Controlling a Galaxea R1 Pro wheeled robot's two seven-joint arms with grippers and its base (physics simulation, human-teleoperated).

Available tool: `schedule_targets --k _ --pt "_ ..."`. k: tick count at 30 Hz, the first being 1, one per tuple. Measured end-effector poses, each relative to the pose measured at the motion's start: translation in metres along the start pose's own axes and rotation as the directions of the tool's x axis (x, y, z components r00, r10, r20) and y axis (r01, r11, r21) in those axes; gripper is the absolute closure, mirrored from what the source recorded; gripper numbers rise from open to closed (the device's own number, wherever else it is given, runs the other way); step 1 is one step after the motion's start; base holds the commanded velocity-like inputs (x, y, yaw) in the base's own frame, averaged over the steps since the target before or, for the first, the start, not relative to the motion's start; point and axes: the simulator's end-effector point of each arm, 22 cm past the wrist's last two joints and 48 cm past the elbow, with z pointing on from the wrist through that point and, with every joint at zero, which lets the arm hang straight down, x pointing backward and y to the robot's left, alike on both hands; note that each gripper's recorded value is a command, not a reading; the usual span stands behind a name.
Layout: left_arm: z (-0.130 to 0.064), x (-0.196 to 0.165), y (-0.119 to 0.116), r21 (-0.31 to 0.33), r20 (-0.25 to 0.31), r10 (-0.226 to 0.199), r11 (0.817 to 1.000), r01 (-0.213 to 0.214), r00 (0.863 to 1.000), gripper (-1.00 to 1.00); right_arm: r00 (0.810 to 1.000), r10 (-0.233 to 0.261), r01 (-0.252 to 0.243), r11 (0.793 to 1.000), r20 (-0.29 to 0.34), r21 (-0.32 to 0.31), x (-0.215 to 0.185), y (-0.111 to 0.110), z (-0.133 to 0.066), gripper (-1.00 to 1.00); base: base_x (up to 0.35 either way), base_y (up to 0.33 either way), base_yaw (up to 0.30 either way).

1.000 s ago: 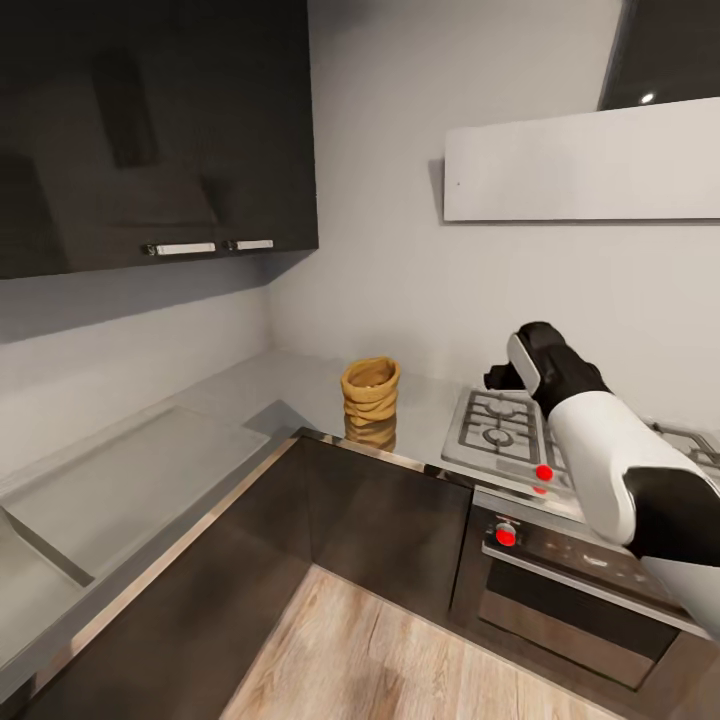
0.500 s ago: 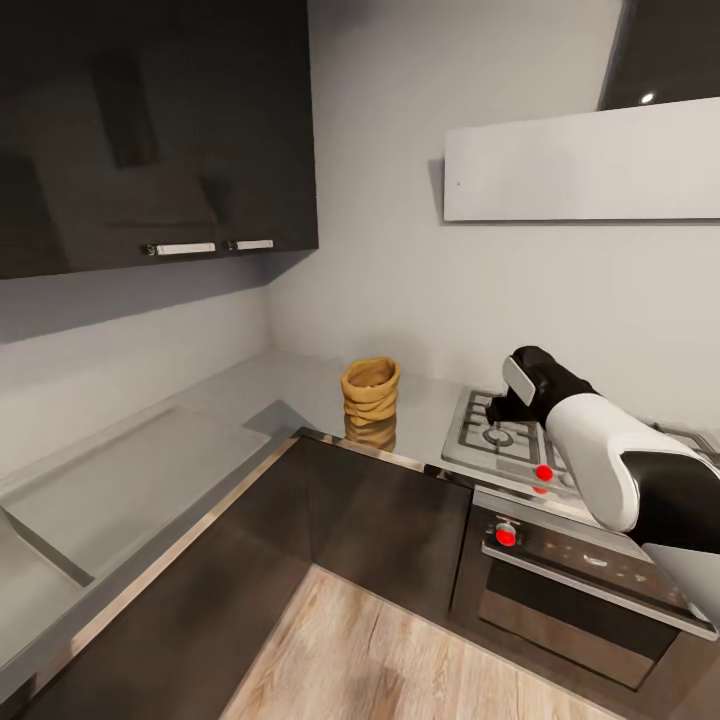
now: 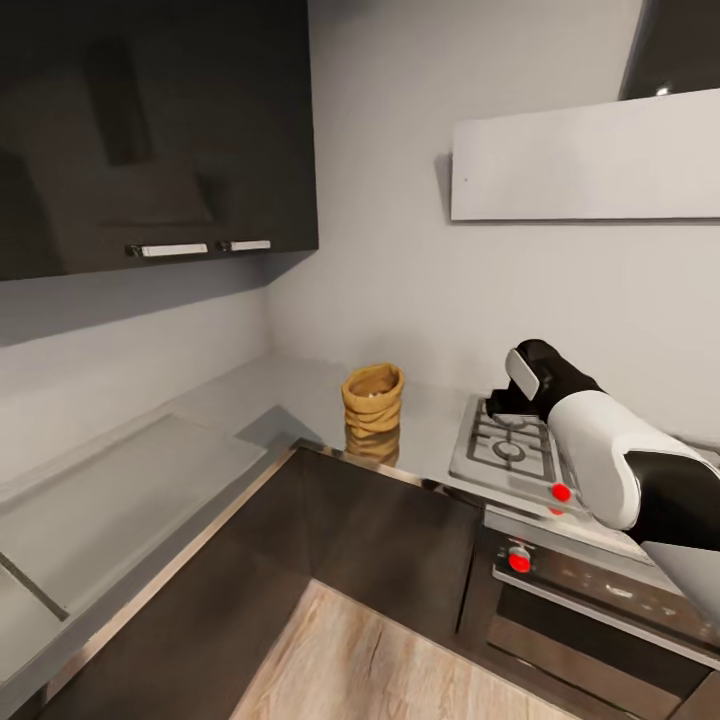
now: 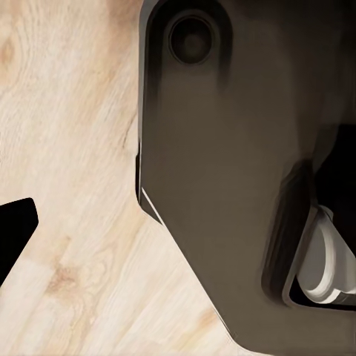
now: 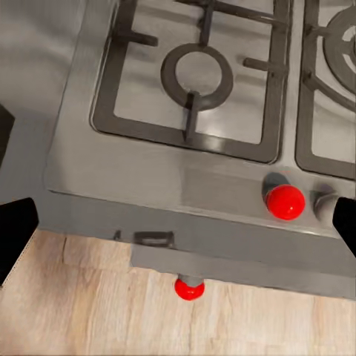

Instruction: In the kitchen, take the popcorn bag from the countertop, put it into the microwave, and heat it until the popcorn is cooked so the cooked popcorn ends up inside the bag.

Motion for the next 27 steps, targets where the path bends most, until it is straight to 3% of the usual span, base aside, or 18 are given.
schedule_targets --k 14,27 --pt "0.000 0.005 0.000 -0.001 -0.012 0.000 1.000 0.000 1.000 -1.00 1.000 -0.004 0.004 1.000 -0.011 0.000 0.003 0.003 0.008 -1.00 0.309 0.000 0.230" --pt "0.000 0.007 0.001 -0.001 -0.018 0.000 1.000 0.000 1.000 -1.00 1.000 -0.006 0.006 1.000 -0.013 0.004 0.004 0.004 0.012 -1.00 0.019 0.000 0.057"
